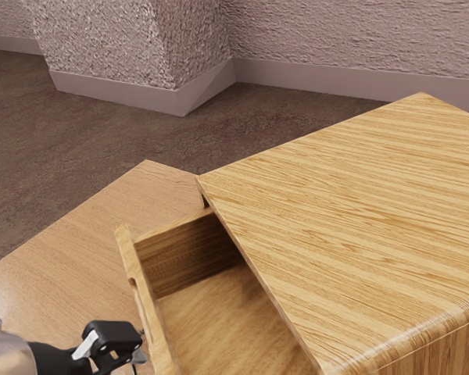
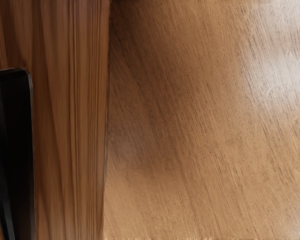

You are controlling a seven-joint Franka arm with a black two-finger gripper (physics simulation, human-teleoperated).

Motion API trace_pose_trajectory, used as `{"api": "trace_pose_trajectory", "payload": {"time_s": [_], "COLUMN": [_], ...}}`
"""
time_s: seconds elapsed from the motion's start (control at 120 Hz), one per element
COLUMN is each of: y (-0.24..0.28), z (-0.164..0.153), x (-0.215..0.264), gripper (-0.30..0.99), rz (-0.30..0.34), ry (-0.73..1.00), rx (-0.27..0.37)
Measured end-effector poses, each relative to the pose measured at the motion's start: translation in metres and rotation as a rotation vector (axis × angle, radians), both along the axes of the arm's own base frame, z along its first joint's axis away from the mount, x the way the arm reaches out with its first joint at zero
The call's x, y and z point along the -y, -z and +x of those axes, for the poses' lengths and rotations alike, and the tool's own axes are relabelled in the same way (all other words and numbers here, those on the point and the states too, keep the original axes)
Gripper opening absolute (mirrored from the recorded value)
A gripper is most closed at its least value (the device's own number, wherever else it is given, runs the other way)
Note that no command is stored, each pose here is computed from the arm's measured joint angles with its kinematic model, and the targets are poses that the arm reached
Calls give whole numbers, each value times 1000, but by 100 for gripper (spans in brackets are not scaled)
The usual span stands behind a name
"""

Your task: Pull the drawer handle with one arm to open the drawer

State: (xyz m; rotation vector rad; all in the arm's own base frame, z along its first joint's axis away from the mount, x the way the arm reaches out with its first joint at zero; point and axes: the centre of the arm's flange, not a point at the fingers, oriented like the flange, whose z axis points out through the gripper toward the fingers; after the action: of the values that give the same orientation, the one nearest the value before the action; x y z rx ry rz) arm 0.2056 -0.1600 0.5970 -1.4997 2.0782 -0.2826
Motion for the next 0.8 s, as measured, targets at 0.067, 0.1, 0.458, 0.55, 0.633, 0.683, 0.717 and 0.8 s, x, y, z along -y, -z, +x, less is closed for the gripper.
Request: {"api": "trace_pose_trajectory", "payload": {"time_s": [0.067,0.1,0.458,0.55,0.633,0.683,0.717,0.8], "y": [-1,-1,-2,-16,-63,-91,-114,-168], "z": [-5,-7,-34,-48,-74,-94,-107,-99], "x": [-1,-1,-5,-13,-20,-24,-26,-12], "gripper": [65,65,69,67,67,67,67,68], "rz": [2,5,32,34,20,12,-6,-100], "ry": [-7,-11,-71,-118,-166,-186,-193,-173], "rx": [-3,-3,-12,-6,35,53,65,-14]}}
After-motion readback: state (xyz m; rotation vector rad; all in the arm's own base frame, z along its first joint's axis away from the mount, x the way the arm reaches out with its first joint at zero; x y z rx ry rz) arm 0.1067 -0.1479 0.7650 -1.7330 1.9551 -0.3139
